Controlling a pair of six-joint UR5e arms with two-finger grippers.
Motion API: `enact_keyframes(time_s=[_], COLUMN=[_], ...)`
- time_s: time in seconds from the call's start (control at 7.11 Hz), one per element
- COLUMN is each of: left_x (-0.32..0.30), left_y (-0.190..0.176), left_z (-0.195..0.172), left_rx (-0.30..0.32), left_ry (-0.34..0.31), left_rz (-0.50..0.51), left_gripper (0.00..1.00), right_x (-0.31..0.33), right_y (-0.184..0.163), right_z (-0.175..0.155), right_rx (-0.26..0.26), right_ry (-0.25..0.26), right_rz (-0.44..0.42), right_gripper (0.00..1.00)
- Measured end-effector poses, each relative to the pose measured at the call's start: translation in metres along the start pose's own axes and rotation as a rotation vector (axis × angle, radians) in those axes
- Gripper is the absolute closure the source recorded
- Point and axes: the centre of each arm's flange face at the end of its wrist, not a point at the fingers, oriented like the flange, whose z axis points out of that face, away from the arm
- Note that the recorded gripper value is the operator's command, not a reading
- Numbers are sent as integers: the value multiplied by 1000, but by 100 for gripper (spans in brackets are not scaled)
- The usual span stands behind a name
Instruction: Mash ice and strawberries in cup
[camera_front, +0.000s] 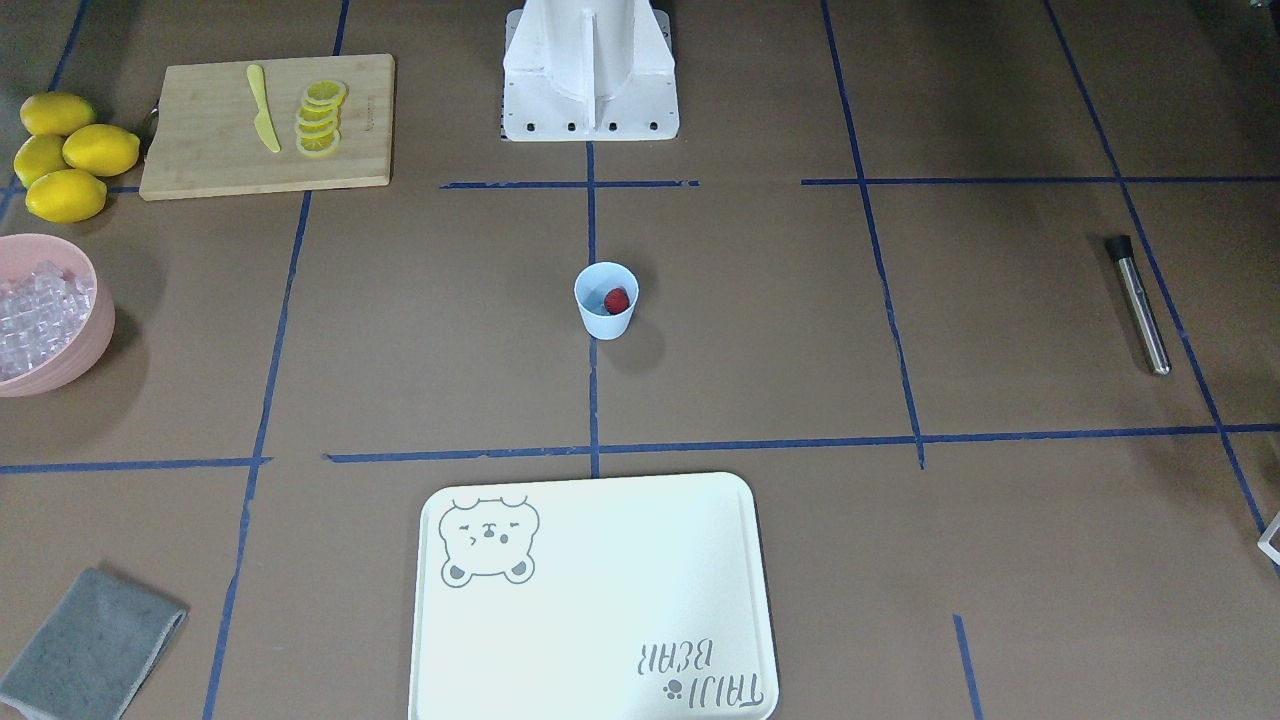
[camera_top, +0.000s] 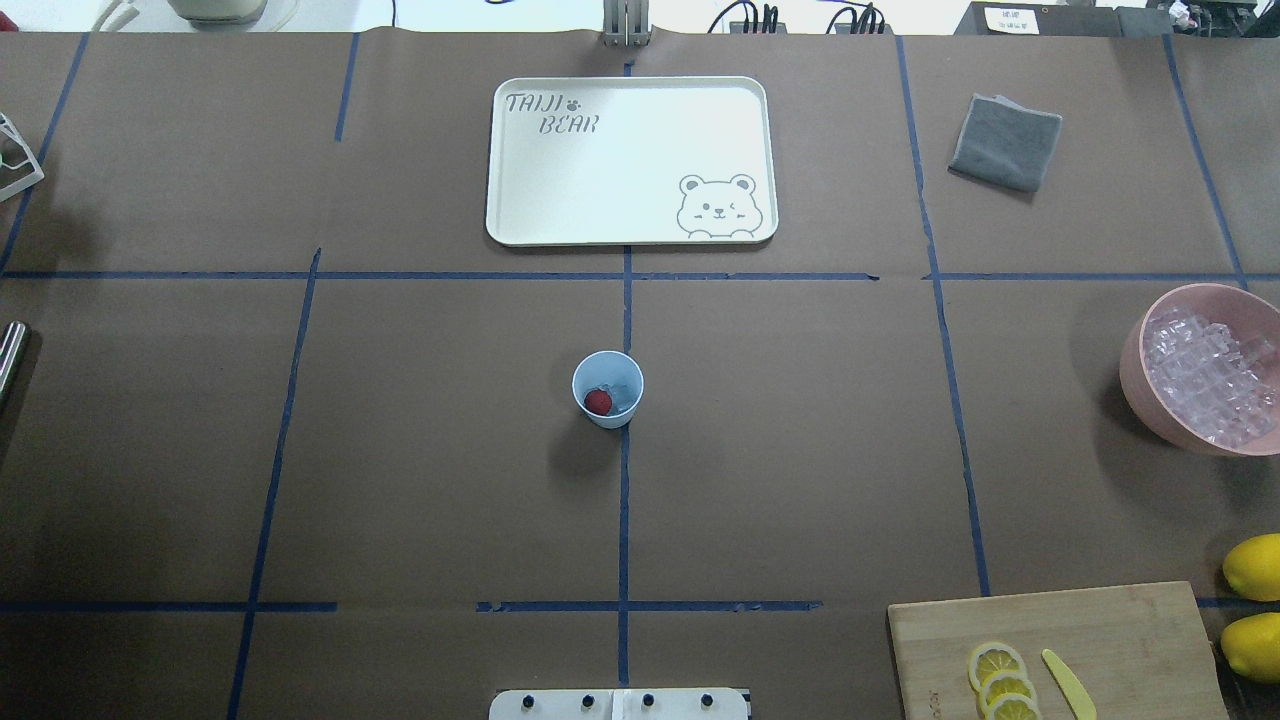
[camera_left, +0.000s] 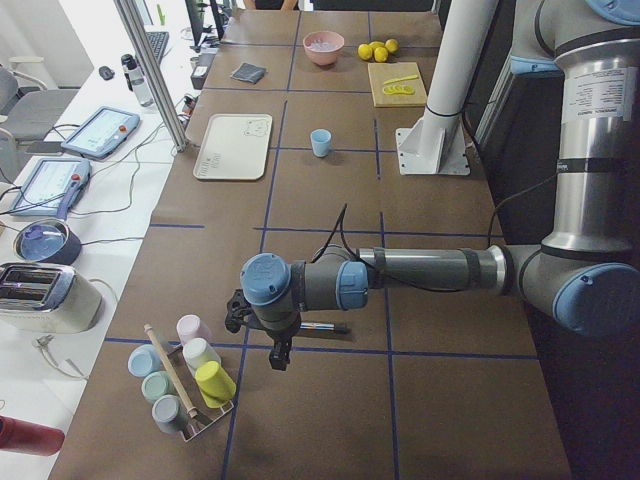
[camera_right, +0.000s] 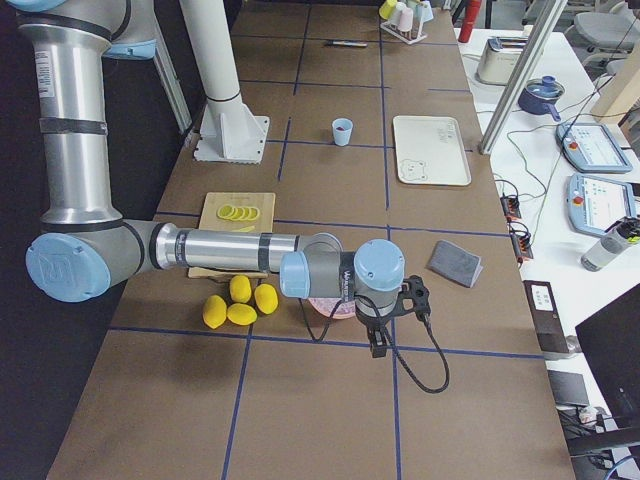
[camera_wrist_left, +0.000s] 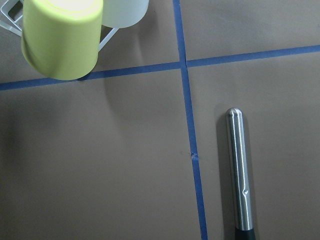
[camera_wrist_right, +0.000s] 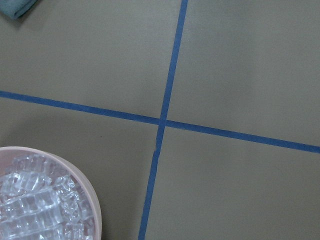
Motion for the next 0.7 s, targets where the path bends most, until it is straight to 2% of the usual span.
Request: enact_keyframes(time_s=[0.7], left_x=[1], left_y=[-2], left_z=[-3], left_rx=[7], left_ry=[-3], left_rz=[-9], left_gripper=[0], right_x=[0], right_y=[0], right_z=[0], right_rx=[0], right_ry=[0], right_rz=[0], right_gripper=[0])
